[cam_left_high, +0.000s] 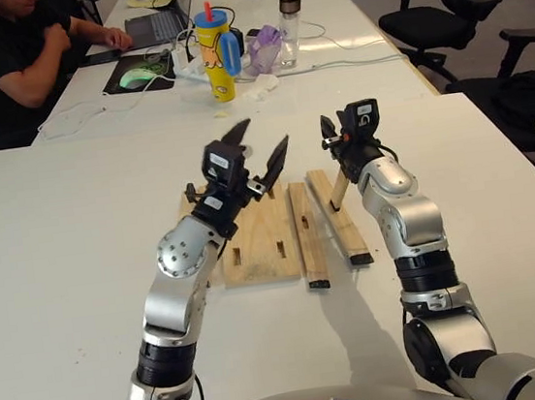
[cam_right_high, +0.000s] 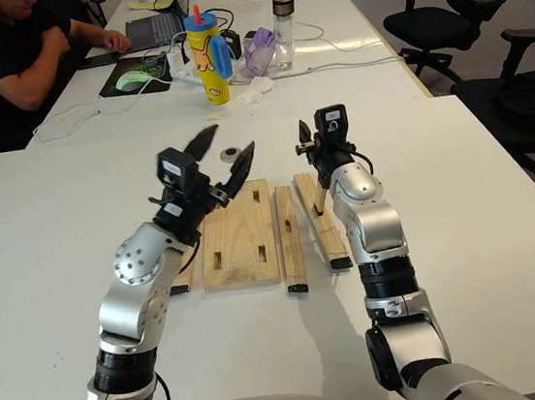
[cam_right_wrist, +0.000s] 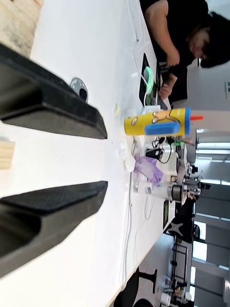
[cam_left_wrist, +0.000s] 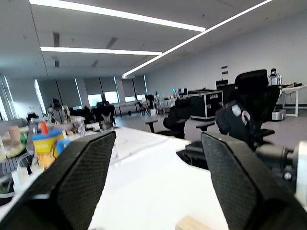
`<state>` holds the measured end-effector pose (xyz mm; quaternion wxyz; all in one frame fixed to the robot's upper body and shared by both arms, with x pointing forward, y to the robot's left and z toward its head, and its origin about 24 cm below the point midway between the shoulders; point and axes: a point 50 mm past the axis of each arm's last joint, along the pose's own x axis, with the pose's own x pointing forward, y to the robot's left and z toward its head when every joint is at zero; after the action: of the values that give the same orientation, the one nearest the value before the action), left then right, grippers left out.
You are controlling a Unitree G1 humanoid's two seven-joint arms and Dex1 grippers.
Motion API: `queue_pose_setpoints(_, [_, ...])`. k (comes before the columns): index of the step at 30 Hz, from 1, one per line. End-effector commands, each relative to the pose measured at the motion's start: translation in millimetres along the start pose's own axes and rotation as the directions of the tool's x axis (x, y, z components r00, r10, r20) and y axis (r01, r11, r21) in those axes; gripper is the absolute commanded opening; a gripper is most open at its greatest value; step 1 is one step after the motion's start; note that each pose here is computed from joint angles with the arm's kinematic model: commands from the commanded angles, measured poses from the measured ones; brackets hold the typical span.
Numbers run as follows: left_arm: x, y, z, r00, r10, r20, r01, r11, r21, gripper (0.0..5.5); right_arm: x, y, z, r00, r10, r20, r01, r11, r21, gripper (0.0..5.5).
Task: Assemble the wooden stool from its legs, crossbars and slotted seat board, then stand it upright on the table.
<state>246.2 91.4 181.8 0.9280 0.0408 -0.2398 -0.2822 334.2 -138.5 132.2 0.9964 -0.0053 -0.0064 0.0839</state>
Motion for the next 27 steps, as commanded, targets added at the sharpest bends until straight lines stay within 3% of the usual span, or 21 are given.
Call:
queue_pose_setpoints(1, [-29.6,27.3,20.0,0.976,0.212,0.044,-0.217,0.956,0.197,3.29,-6.4,-1.2,23.8,0.988,-0.005,0.156,0.002,1.000,0.018,1.60])
queue_pose_setpoints(4, [-49.5,48.4,8.2,0.935,0.347,-0.072,-0.296,0.876,0.380,3.29,-14.6,-5.9,56.8,0.952,-0.023,0.307,0.026,1.000,-0.007,1.60])
queue_pose_setpoints(7, [-55.3,51.8,-9.8,0.900,0.387,-0.201,-0.276,0.862,0.425,3.29,-19.9,-8.3,62.5,0.940,-0.019,0.340,0.054,0.994,-0.092,1.60])
queue_pose_setpoints(12, [-57.7,36.9,-40.2,0.850,0.368,-0.377,-0.265,0.917,0.298,3.29,-24.1,-1.8,60.4,0.936,-0.011,0.351,0.058,0.991,-0.123,1.60])
queue_pose_setpoints(18, [-62.1,39.4,-60.0,0.780,0.410,-0.472,-0.297,0.907,0.298,3.29,-25.8,2.3,54.1,0.948,-0.008,0.318,0.044,0.993,-0.106,1.60])
queue_pose_setpoints(23, [-63.9,28.7,-83.3,0.737,0.347,-0.580,-0.274,0.938,0.212,3.29,-24.4,1.9,47.8,0.960,-0.011,0.281,0.050,0.990,-0.133,1.60])
queue_pose_setpoints(27, [-61.5,25.1,-86.8,0.740,0.332,-0.585,-0.305,0.941,0.148,2.72,-21.4,3.2,44.6,0.964,-0.004,0.265,0.044,0.988,-0.148,1.63])
